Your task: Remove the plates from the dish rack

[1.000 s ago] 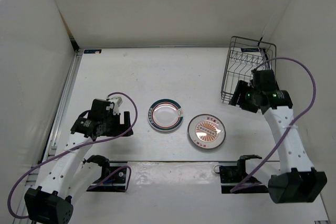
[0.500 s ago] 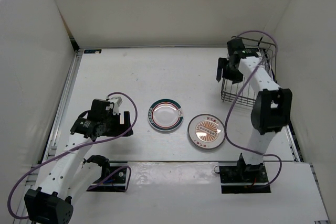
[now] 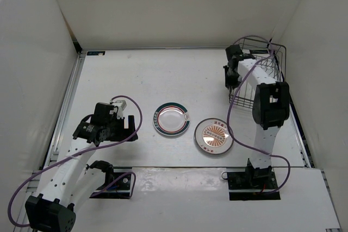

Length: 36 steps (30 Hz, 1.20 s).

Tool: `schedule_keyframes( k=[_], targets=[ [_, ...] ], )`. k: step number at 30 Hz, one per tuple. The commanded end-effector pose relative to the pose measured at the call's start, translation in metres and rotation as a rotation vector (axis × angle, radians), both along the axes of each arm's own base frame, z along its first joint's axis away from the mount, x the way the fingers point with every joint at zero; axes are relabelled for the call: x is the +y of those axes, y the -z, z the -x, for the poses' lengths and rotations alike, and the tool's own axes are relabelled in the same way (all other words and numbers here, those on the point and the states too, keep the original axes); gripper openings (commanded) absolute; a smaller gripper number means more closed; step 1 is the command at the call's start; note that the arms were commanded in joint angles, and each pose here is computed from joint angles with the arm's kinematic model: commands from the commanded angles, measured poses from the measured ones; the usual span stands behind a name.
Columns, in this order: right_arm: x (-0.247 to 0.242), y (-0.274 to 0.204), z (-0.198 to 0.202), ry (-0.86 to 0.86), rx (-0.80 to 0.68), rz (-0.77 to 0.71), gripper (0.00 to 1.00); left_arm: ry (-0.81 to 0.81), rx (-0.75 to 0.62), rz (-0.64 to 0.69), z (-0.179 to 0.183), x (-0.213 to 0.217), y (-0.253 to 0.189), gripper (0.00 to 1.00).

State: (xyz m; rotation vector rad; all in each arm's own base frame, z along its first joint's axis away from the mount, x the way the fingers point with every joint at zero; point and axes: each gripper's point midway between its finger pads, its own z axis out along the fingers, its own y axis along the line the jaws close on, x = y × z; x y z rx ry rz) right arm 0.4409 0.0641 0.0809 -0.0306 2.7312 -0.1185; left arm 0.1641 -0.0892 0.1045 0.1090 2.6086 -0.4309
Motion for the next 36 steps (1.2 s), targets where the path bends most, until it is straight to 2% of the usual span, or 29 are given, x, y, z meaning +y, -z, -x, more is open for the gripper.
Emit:
schedule_keyframes(
  k=[1,2,4,9,18,22,27,32,36],
  targets=[
    [-0.006,0.006,0.021,-0.033,0.009,0.04,0.26,0.003,-0.002,0.004,0.0,-0.001,0.0,1.0],
    [-0.006,0.021,0.034,-0.043,0.05,0.048,0.12,0.002,-0.001,0.005,0.001,-0.001,0.0,1.0],
    [-0.004,0.023,0.035,-0.075,0.036,0.056,0.07,0.003,0.001,0.006,0.001,-0.001,0.0,1.0],
    [0.005,0.03,0.045,-0.162,0.029,0.066,0.03,0.004,-0.001,0.003,0.0,-0.001,-0.001,1.0],
    [-0.004,0.03,0.05,-0.12,0.035,0.13,0.0,0.0,-0.006,0.004,0.0,-0.001,-0.001,1.0],
    [-0.007,0.015,0.046,-0.076,0.013,0.145,0.43,0.002,-0.006,0.006,0.0,-0.001,-0.001,1.0],
    [-0.006,-0.034,0.031,-0.027,-0.104,0.126,0.54,0.004,-0.005,0.007,0.0,-0.002,-0.001,1.0],
    [-0.007,-0.124,0.02,0.032,-0.265,0.089,0.62,0.007,0.009,0.002,0.0,-0.002,0.001,1.0],
    [0.001,-0.165,0.049,0.069,-0.283,-0.009,0.62,0.003,0.013,-0.003,-0.001,-0.001,0.001,1.0]
  ],
)
